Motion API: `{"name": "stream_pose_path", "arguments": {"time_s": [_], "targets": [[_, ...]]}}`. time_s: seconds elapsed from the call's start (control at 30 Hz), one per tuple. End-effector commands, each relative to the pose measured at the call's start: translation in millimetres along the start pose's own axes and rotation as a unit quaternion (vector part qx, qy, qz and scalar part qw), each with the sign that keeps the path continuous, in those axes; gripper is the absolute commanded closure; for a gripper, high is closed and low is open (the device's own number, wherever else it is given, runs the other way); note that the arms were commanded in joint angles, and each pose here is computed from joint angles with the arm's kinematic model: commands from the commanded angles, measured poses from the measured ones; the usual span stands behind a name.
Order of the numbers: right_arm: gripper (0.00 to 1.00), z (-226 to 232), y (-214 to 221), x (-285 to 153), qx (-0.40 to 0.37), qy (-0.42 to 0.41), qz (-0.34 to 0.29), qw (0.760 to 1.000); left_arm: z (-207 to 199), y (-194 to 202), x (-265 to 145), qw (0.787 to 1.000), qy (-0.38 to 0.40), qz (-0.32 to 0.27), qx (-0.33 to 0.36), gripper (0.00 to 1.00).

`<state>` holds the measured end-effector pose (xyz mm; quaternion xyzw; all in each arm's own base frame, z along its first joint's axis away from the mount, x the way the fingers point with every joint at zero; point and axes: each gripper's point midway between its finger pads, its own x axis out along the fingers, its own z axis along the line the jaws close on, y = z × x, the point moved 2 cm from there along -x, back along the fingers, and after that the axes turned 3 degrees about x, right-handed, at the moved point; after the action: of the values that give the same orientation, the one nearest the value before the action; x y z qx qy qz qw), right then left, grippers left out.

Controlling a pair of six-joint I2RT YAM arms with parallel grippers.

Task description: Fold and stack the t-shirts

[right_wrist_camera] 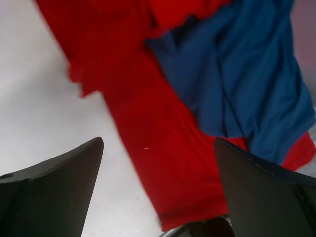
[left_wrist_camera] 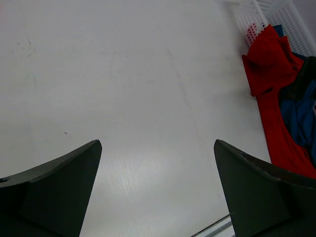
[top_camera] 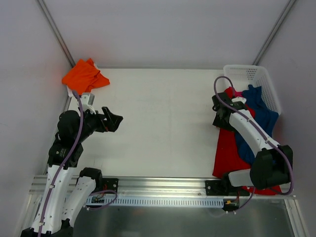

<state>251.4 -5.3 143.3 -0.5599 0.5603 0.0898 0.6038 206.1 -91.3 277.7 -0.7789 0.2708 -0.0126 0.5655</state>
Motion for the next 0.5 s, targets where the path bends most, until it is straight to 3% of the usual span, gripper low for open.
{"name": "stream_pose_path", "arguments": {"time_s": [0.0, 0.13, 0.33, 0.47], "targets": [[0.01, -39, 11, 3, 0.036, 0.057, -0.019, 0.998, -1, 0, 4, 1.0, 0.005, -0.001, -0.003, 0.01], [0.0, -71, 20, 27, 0.097, 0.137, -0.002, 0.986, 0, 1, 5, 1.0, 0.005, 0.003, -0.004, 0.01], [0.0, -103, 18, 52, 0.116, 0.209, 0.022, 0.971, -1, 4, 9, 1.0, 0.012, 0.015, -0.007, 0.01], [0.01, -92, 20, 80, 0.149, 0.146, 0.052, 0.977, -1, 6, 10, 1.0, 0.013, 0.018, -0.007, 0.01]]}}
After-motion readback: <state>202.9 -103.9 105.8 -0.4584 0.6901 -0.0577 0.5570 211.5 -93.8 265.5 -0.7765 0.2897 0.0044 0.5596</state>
